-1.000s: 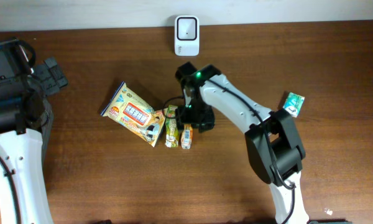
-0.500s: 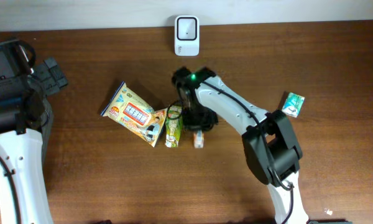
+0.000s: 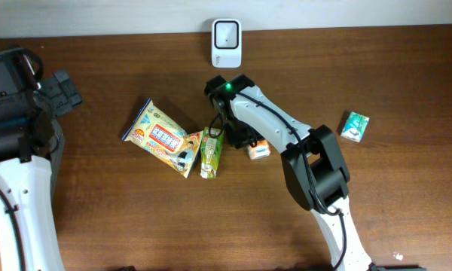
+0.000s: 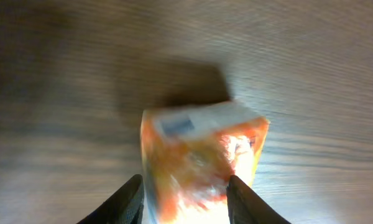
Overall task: Scan the item barcode
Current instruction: 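Grasp the orange pack with the right gripper and lift it, then hold the orange pack up to the scanner with the right gripper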
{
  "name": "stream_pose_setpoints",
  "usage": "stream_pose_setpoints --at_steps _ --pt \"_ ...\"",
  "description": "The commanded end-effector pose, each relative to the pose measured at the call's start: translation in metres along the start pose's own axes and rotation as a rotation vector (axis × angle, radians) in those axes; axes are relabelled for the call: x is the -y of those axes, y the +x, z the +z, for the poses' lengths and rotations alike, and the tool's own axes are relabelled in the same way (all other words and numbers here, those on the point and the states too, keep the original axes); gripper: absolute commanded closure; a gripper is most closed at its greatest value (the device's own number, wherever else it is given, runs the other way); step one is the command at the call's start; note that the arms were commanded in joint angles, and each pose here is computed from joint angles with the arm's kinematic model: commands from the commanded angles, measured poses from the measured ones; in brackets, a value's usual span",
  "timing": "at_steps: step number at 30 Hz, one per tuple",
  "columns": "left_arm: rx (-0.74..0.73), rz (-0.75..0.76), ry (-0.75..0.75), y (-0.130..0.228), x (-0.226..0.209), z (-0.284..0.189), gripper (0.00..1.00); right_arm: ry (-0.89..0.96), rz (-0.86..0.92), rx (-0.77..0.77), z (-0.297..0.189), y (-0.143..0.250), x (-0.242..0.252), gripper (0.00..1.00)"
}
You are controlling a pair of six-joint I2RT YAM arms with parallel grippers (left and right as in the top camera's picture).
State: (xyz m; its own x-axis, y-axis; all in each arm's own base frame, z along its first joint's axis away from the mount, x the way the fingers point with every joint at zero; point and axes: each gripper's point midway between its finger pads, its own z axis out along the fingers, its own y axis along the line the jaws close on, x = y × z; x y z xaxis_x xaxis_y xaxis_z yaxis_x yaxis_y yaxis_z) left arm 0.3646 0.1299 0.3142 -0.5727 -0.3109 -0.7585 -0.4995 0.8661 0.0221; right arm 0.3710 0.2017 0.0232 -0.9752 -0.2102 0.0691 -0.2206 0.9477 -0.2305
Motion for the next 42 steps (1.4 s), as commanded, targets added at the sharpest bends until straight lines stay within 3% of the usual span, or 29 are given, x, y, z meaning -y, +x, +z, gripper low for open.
stream_pose_setpoints --at_steps 1,4,7,11,15,18,22,25,29,32,36,40,42 --pt "0.024 -0.002 -0.006 -0.006 -0.003 -0.007 0.01 -0.165 0.020 0.027 -0.041 -0.016 -0.008 0.56" --pt "0.024 -0.002 -0.006 -0.006 -0.003 -0.007 0.01 -0.230 0.090 0.047 -0.070 -0.032 0.043 0.53" --pt "0.024 -0.002 -0.006 -0.006 -0.003 -0.007 0.01 -0.478 0.035 -0.044 -0.055 -0.024 0.057 0.52" --pt "0.024 -0.002 -0.006 -0.006 -0.003 -0.007 0.01 -0.730 -0.011 -0.155 -0.012 0.001 0.037 0.53" --pt "0.024 -0.002 -0.006 -0.006 -0.003 -0.007 0.01 -0.759 -0.011 -0.224 0.011 0.021 0.021 0.54" --pt "0.024 -0.002 -0.006 -0.006 -0.003 -0.007 0.01 -0.760 -0.017 -0.184 0.013 0.012 0.020 0.67" --pt "0.024 -0.002 -0.006 -0.006 -0.003 -0.007 0.01 -0.766 -0.015 -0.166 0.011 0.008 0.020 0.96" --pt "0.024 -0.002 -0.006 -0.006 -0.003 -0.007 0.01 -0.943 -0.051 -0.075 -0.045 -0.009 0.009 0.96" --pt "0.024 -0.002 -0.006 -0.006 -0.003 -0.007 0.01 -1.526 -0.158 0.233 -0.189 -0.035 0.015 0.96" --pt "0.024 -0.002 -0.006 -0.006 -0.003 -0.007 0.01 -1.747 -0.130 0.282 -0.225 -0.037 0.030 0.96" --pt "0.024 -0.002 -0.006 -0.006 -0.003 -0.007 0.01 -1.766 -0.111 0.308 -0.241 -0.035 0.045 0.96" --pt "0.024 -0.002 -0.006 -0.006 -0.003 -0.007 0.01 -1.727 -0.177 0.497 -0.300 -0.006 0.081 0.96" --pt "0.024 -0.002 -0.006 -0.006 -0.003 -0.007 0.01 -1.673 -0.187 0.506 -0.299 -0.003 0.081 0.96"
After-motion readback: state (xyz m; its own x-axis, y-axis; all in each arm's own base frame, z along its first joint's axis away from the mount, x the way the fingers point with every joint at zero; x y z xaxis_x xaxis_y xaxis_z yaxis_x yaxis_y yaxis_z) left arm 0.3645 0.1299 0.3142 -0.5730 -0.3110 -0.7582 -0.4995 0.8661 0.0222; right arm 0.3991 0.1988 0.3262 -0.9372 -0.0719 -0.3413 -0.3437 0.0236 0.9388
